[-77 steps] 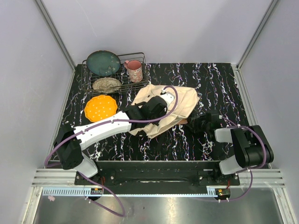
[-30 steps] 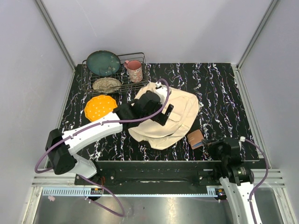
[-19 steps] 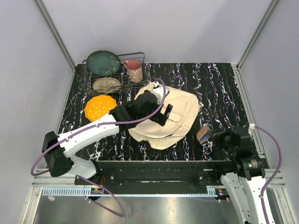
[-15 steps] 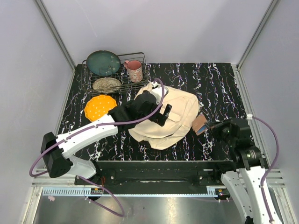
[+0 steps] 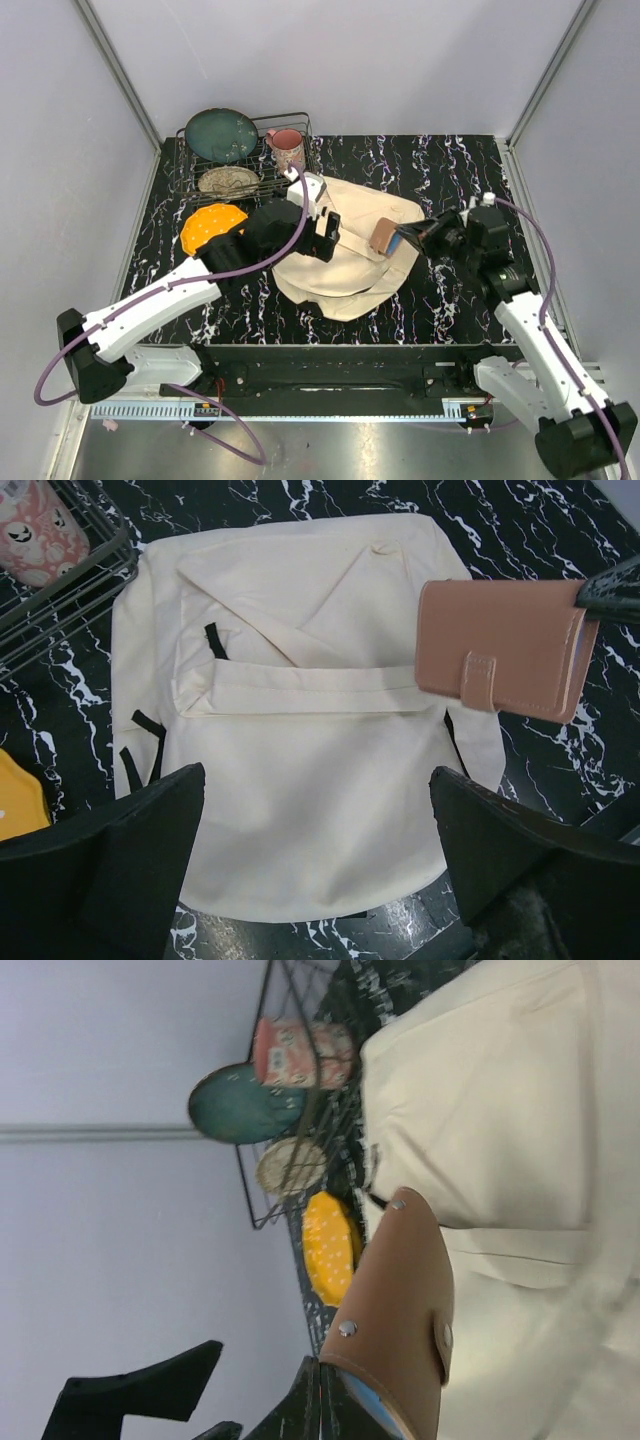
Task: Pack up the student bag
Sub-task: Place the personal item in the student bag, then pick up the personal item from the student bag.
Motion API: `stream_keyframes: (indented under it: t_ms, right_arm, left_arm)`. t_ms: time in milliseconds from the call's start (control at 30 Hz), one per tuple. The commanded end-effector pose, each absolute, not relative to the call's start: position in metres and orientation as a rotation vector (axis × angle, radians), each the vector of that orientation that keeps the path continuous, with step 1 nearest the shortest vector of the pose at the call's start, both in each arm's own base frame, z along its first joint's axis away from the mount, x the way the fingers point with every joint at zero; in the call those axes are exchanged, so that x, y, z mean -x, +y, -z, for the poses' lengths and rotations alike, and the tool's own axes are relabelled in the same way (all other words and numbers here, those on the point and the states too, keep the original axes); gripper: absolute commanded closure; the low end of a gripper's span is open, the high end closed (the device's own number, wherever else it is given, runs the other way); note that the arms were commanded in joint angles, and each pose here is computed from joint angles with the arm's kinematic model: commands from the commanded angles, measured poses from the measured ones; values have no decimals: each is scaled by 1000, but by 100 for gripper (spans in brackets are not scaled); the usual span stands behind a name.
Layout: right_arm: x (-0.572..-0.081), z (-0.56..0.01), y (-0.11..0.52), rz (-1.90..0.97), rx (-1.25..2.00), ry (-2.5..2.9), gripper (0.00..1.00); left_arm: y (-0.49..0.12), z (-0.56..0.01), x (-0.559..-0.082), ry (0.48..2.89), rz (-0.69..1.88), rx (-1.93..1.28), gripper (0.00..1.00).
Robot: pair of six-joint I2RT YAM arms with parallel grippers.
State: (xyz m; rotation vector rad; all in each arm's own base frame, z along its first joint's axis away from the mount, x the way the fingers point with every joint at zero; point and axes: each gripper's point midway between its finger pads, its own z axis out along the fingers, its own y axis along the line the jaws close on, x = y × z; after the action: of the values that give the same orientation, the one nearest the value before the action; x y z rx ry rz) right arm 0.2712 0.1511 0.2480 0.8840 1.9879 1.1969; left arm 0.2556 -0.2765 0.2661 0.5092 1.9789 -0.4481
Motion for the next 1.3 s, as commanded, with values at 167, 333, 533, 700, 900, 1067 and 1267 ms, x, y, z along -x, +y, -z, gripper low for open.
stream_keyframes:
  t_ms: [167,333,533,700,900,1067,1267]
  right_arm:
    - [-268,-266,237,-1472,-668,1999,100]
    - [-256,-209,217,-1332,-794,2079,100]
    - [-237,-127,216,-1222,-832,2294,78]
    - [-238,-117,201,-1081,-830,2318,45]
    - [-234,-119,175,-909,-837,2297,26]
    - [-231,-114,176,-937,-835,2284,24]
    - [-246,-113,186,-983,-799,2244,24]
  left_arm:
    - [-257,-282,-264,1932,457,-394,1]
    - [-264,-259,-263,1965,502,-451,1]
    - [-306,-205,-260,2042,707,-582,1]
    - [-329,-182,-264,2101,790,-610,4]
    - [-336,-156,-267,2157,779,-648,3]
    - [-342,-140,-266,2202,792,-655,4]
    - [-344,-131,-264,2224,803,-668,10]
